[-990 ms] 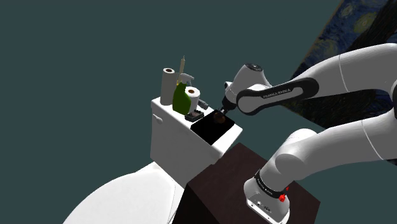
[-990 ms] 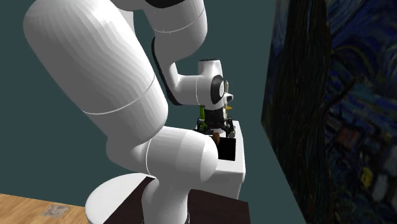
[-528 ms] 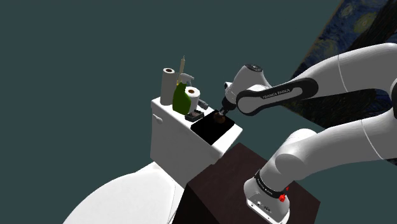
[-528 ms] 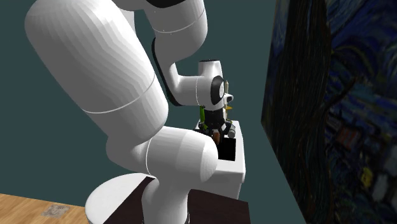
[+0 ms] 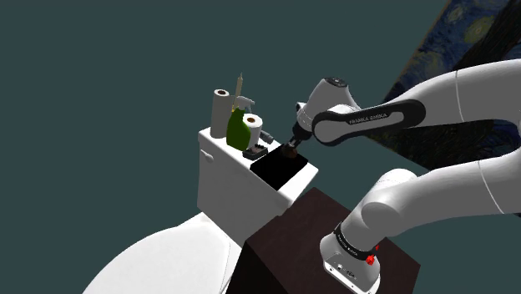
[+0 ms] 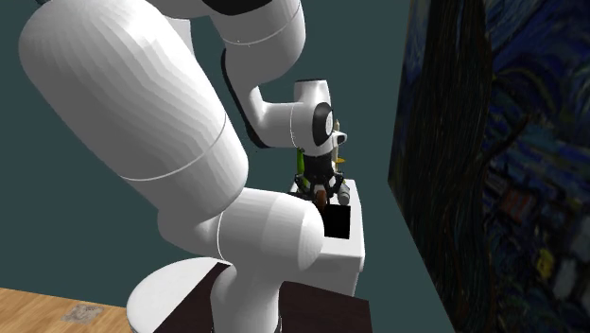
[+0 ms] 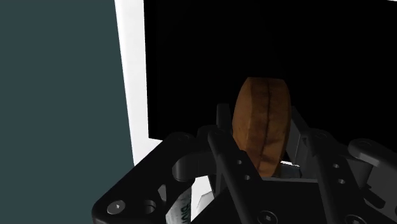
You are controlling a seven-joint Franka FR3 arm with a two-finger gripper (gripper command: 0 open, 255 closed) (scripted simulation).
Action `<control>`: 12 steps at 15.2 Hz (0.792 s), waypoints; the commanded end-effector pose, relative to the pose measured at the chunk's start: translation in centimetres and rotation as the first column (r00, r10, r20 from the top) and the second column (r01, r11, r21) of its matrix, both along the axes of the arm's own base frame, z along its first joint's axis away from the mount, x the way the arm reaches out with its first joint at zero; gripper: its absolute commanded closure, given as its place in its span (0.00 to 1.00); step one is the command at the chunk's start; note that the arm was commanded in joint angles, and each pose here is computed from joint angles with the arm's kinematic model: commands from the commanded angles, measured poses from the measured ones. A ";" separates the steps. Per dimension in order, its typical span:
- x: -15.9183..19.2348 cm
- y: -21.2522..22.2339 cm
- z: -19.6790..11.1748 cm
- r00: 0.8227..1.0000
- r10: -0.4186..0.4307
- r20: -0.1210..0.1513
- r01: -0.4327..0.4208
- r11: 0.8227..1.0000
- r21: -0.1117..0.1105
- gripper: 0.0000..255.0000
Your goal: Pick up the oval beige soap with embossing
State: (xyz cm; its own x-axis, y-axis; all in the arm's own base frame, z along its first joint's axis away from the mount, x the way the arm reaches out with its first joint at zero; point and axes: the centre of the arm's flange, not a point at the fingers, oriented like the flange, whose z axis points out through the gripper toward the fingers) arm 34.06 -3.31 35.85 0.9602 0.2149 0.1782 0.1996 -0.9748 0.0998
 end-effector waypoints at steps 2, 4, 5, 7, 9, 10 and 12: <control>-0.1 -0.1 1.5 1.000 0.000 -0.001 0.000 1.000 0.000 1.00; -0.1 -0.1 2.6 1.000 0.000 -0.001 0.000 1.000 0.000 1.00; -0.1 -0.1 3.1 1.000 0.000 -0.001 0.000 1.000 0.000 1.00; -0.1 -0.1 4.1 1.000 0.000 -0.001 0.000 1.000 0.000 1.00; -0.1 -0.1 5.2 1.000 0.000 -0.001 0.000 1.000 0.000 1.00; -0.1 -0.1 5.7 1.000 0.000 -0.001 0.000 1.000 0.000 1.00; -0.1 -0.1 5.8 1.000 0.000 -0.001 0.000 1.000 0.000 1.00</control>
